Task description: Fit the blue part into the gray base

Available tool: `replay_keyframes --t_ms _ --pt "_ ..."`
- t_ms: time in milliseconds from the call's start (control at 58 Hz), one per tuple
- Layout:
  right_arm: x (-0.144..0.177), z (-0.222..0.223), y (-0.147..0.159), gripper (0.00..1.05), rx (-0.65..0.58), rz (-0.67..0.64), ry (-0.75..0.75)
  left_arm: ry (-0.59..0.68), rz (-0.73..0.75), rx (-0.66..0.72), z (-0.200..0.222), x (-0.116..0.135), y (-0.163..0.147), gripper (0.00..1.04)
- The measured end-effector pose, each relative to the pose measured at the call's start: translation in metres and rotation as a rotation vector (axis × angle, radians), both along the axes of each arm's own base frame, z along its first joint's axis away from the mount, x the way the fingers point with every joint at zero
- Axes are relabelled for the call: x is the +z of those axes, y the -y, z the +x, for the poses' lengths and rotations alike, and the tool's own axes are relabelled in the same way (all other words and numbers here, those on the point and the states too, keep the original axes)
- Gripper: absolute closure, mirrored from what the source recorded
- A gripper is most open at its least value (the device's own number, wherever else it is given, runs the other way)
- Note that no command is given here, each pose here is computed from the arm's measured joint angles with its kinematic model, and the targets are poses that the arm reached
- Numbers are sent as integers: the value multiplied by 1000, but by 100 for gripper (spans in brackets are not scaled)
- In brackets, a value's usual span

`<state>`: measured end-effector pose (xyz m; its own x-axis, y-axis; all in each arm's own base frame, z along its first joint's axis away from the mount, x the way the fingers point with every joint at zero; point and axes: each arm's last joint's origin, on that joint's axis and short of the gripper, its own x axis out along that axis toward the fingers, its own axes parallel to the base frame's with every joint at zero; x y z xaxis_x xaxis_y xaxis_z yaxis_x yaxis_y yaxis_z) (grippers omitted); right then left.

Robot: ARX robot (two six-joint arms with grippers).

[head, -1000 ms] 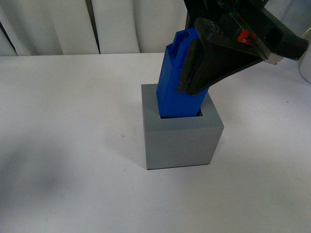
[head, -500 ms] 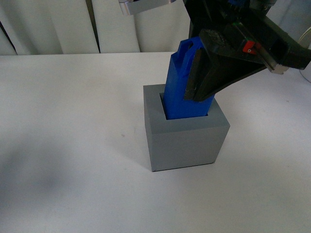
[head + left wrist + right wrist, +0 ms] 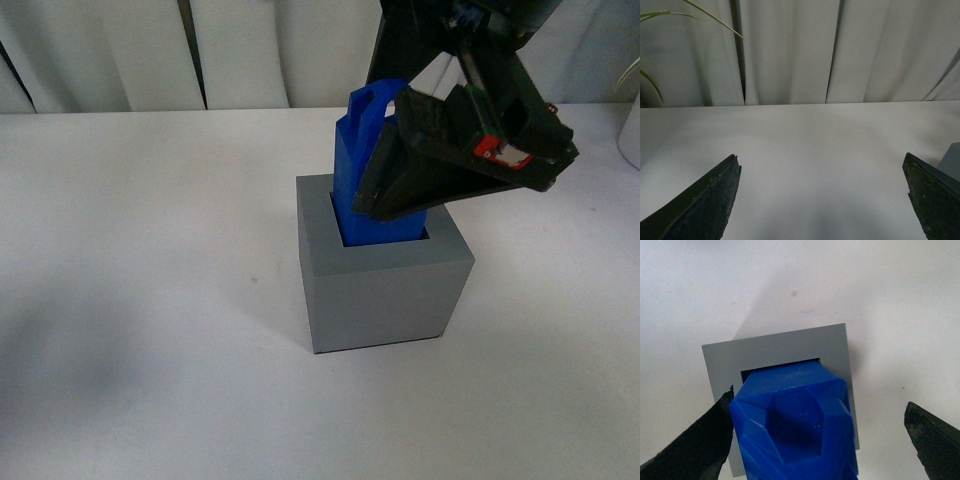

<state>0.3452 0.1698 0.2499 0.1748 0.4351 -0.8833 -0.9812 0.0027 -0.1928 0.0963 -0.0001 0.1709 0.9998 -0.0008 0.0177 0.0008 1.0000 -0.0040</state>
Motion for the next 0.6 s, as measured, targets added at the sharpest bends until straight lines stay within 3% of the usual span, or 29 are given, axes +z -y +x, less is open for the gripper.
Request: replay_keyframes --t_ms 345,603 --pt "34 -37 37 7 -88 270 103 0 0 0 0 0 0 6" --pt "32 -69 65 7 -207 444 195 0 0 0 0 0 0 6"
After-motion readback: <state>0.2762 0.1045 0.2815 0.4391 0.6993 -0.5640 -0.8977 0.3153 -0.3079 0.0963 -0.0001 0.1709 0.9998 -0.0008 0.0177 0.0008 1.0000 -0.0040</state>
